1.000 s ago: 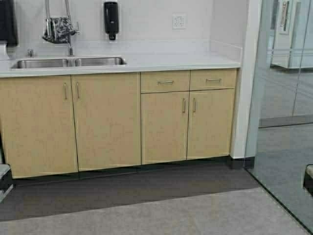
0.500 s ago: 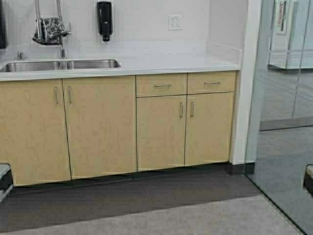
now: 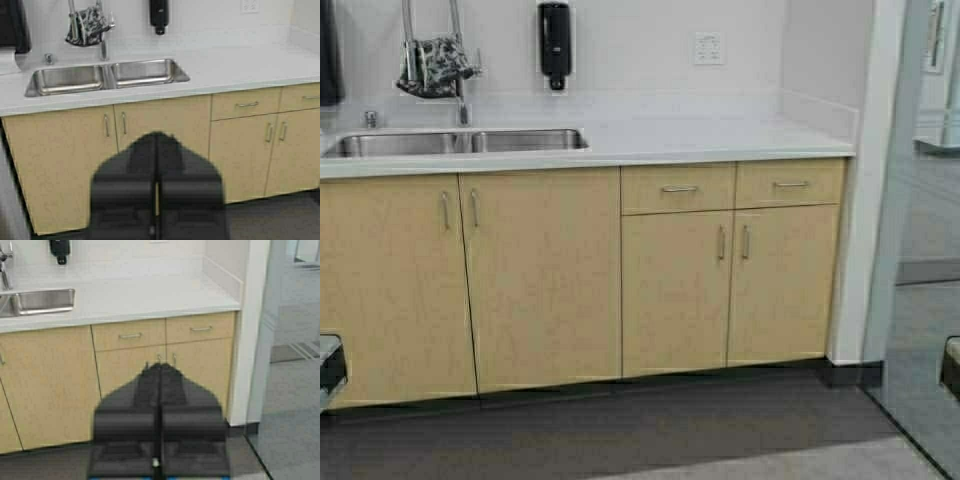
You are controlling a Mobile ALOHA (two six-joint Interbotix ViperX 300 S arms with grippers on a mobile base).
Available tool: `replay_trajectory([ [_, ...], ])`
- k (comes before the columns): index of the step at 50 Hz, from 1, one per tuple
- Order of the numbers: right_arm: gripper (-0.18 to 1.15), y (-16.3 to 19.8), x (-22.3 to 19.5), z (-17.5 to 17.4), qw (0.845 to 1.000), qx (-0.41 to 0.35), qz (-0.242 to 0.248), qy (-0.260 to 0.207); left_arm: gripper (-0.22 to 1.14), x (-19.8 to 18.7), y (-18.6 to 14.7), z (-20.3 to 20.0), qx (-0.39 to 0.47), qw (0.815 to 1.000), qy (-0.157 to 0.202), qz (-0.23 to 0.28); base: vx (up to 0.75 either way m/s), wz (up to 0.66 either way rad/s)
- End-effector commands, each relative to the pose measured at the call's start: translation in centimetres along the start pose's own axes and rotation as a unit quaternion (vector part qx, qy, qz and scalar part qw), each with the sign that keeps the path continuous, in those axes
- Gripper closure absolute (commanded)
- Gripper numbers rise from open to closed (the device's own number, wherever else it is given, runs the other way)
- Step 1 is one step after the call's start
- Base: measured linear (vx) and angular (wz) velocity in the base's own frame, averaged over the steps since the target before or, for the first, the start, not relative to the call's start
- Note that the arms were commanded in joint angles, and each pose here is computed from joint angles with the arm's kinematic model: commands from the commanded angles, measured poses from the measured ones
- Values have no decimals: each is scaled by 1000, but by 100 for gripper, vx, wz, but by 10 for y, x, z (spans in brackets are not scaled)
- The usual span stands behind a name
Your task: Get the cloth and wipe up the spill under the wine glass
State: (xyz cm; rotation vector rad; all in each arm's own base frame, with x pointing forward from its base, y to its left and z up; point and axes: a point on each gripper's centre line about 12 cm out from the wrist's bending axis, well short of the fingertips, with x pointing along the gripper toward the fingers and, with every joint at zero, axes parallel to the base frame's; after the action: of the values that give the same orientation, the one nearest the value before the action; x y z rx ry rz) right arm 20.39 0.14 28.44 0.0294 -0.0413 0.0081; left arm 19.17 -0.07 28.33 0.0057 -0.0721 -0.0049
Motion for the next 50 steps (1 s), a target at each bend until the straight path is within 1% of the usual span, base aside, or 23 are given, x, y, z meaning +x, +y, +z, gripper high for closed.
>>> replay_trajectory([
  [1, 92, 1, 3, 11, 1000, 2, 2, -16, 89, -1, 0, 3, -2, 1000, -8, -1, 42, 11],
  [12, 92, 1, 2, 8, 1000, 2, 1, -15, 89, -3, 0, -3, -14, 1000, -2, -1, 42, 11],
  [31, 92, 1, 1, 9, 1000, 1, 2, -21, 89, -8, 0, 3, -17, 1000, -21, -1, 41, 9],
  [50, 92, 1, 1, 11, 1000, 2, 2, -23, 89, -8, 0, 0, -28, 999, -16, -1, 40, 19],
])
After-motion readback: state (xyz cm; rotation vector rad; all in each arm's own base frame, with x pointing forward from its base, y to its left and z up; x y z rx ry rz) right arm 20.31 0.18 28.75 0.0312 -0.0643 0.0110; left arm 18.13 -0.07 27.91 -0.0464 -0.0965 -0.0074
